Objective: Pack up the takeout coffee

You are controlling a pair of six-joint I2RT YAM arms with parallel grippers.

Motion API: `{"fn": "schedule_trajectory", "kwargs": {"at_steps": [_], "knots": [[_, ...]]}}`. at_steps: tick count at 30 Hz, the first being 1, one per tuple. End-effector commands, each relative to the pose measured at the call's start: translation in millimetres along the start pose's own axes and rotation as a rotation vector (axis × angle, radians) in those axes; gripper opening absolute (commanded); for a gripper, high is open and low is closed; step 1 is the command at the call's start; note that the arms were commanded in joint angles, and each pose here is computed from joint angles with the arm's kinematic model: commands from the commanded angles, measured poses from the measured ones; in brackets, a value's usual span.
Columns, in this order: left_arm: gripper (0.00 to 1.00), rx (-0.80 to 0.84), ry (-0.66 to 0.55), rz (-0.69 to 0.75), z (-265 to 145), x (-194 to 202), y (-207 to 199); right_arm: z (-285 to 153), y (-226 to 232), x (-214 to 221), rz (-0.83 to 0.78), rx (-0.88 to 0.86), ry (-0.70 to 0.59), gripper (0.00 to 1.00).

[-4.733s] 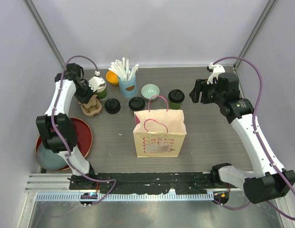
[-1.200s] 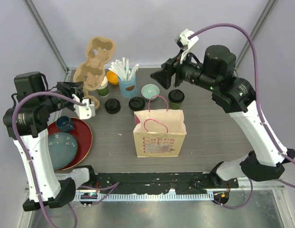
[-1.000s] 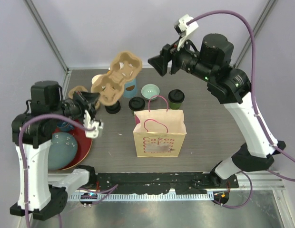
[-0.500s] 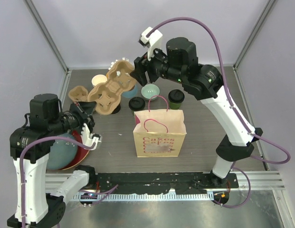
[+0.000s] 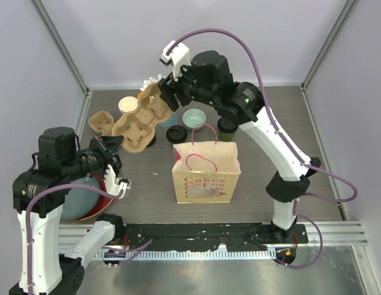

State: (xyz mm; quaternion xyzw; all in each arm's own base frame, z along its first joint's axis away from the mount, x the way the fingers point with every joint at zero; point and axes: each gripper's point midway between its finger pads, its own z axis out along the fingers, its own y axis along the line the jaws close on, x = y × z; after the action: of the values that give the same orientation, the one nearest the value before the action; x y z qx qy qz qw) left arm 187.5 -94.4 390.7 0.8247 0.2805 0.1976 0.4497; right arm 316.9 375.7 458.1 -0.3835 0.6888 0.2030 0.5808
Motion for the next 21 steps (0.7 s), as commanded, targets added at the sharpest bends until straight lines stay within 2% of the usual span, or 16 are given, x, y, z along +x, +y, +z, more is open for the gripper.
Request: {"fn": "schedule_trajectory", "kwargs": {"at_steps": [1, 5, 9, 11, 12, 14, 15, 17, 19, 20, 21], "knots": [[0.0, 0.206, -0.151, 0.15, -1, -35, -51, -1, 3, -25, -0.031, -0.022, -0.089, 0.7], [0.0, 0.206, -0.148, 0.158, -1, -35, -51, 9, 6, -17, -0.034, -0.031, -0.065, 0.64], [0.0, 0.209, -0.144, 0.167, -2, -35, -52, 12, 8, -14, -0.031, -0.042, -0.059, 0.4], [0.0, 0.212, -0.14, 0.174, -2, -34, -52, 12, 8, -12, -0.032, -0.043, -0.053, 0.32], [0.0, 0.215, -0.136, 0.177, -2, -33, -52, 11, 8, -12, -0.03, -0.041, -0.051, 0.22], [0.0, 0.223, -0.131, 0.175, -2, -32, -54, 10, 8, -10, -0.028, -0.043, -0.045, 0.13], [0.0, 0.222, -0.129, 0.171, -1, -31, -54, 9, 8, -10, -0.027, -0.043, -0.045, 0.06], [0.0, 0.207, -0.115, 0.154, -1, -28, -51, 3, 7, -11, -0.021, -0.04, -0.049, 0.01], [0.0, 0.185, -0.113, 0.139, 1, -28, -47, -7, 1, -15, 0.001, -0.007, -0.059, 0.01], [0.03, 0.17, -0.102, 0.14, 1, -25, -43, -12, -1, -18, 0.013, 0.008, -0.069, 0.01], [0.12, 0.162, -0.097, 0.123, 1, -24, -41, -14, -4, -22, 0.025, 0.024, -0.085, 0.01]]}}
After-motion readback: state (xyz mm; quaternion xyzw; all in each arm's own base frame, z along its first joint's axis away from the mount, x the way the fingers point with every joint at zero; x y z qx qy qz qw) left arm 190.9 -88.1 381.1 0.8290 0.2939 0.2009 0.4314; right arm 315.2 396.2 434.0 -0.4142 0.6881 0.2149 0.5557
